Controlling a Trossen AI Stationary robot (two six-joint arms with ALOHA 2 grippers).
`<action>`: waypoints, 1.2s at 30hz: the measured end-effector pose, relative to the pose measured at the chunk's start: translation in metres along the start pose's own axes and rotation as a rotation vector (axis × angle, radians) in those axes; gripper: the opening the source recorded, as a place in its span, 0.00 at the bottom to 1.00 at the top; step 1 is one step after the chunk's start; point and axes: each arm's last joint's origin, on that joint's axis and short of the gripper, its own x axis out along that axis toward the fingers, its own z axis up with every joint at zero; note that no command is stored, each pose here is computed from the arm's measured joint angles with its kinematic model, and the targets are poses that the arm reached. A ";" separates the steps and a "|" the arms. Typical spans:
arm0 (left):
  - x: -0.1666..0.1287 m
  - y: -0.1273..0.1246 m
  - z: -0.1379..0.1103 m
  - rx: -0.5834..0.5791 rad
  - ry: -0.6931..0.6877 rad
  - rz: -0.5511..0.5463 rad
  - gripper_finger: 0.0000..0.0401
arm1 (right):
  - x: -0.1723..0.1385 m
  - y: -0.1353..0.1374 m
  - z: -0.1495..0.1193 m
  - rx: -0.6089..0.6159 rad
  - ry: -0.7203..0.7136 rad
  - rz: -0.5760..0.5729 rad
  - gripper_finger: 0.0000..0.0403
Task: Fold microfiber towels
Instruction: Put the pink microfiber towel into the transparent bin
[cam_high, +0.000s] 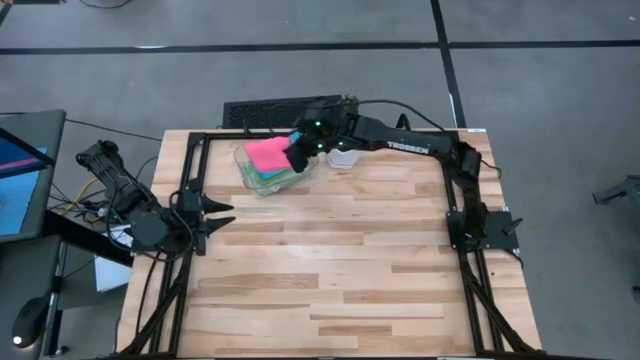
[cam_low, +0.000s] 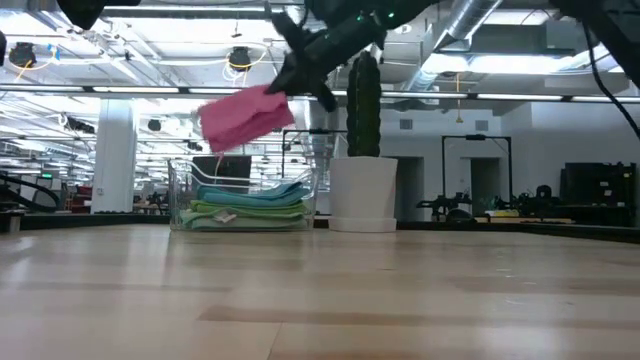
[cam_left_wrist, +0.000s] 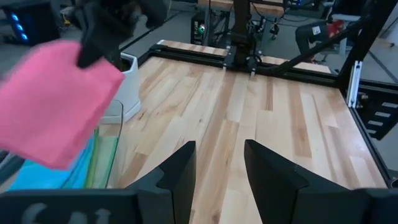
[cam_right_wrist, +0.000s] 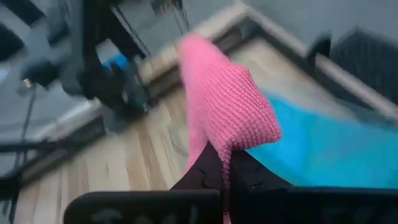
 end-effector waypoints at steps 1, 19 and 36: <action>0.000 0.000 0.000 0.001 0.000 0.000 0.32 | 0.005 -0.003 -0.001 0.006 0.023 -0.003 0.04; -0.001 0.002 -0.001 0.013 0.007 0.003 0.32 | 0.077 -0.074 -0.012 0.129 0.154 0.068 0.04; -0.001 0.003 -0.001 0.028 -0.002 0.016 0.32 | 0.077 -0.097 -0.017 0.074 0.182 -0.077 0.22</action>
